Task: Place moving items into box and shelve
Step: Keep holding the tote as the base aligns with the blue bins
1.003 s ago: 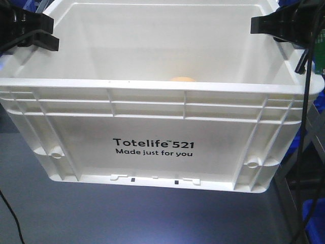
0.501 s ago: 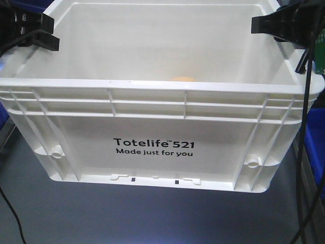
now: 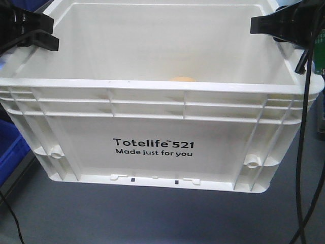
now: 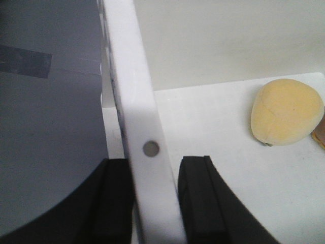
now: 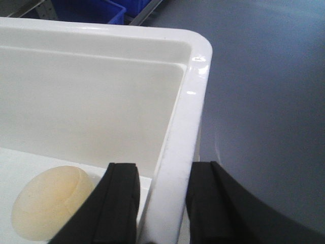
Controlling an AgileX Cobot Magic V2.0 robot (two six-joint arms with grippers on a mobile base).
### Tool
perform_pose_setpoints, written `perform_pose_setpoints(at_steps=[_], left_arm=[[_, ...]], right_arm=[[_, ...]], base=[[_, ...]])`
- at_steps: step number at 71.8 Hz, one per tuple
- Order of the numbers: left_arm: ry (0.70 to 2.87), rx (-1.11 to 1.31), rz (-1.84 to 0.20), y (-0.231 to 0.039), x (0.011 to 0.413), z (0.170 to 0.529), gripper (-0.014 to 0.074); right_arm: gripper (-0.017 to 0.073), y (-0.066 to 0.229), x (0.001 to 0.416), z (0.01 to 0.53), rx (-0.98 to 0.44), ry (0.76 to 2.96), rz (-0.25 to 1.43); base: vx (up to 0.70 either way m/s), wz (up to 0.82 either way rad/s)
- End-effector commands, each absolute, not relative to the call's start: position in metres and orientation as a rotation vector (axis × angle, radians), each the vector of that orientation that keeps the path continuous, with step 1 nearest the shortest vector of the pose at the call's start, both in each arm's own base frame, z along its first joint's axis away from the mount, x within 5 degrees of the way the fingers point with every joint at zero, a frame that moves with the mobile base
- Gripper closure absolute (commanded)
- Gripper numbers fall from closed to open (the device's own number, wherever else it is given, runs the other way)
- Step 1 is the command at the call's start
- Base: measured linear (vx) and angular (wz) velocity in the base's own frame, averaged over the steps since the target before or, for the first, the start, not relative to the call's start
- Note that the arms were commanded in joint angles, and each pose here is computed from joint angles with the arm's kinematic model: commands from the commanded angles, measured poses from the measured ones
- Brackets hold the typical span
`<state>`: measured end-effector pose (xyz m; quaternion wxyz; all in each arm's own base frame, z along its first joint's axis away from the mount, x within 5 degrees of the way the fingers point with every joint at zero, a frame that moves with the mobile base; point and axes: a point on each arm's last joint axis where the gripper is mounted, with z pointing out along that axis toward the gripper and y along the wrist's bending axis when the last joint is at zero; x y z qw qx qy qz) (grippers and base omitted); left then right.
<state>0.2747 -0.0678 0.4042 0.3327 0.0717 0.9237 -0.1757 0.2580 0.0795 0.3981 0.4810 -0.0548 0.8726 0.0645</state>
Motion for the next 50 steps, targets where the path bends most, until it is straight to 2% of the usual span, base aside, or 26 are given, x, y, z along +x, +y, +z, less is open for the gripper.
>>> perform_pose_setpoints(at_steps=[1, 50], left_arm=[[2.203, 0.184, -0.593, -0.0759, 0.2608, 0.4422, 0.0591], [2.203, 0.184, -0.593, -0.0759, 0.2608, 0.4422, 0.0591]], right_arm=[[0.0565, 0.0793, 0.2547, 0.4313, -0.122, 1.919, 0.219], [0.0565, 0.0793, 0.2547, 0.4313, -0.122, 1.919, 0.219]], base=[[0.15, 0.50], [0.13, 0.49]])
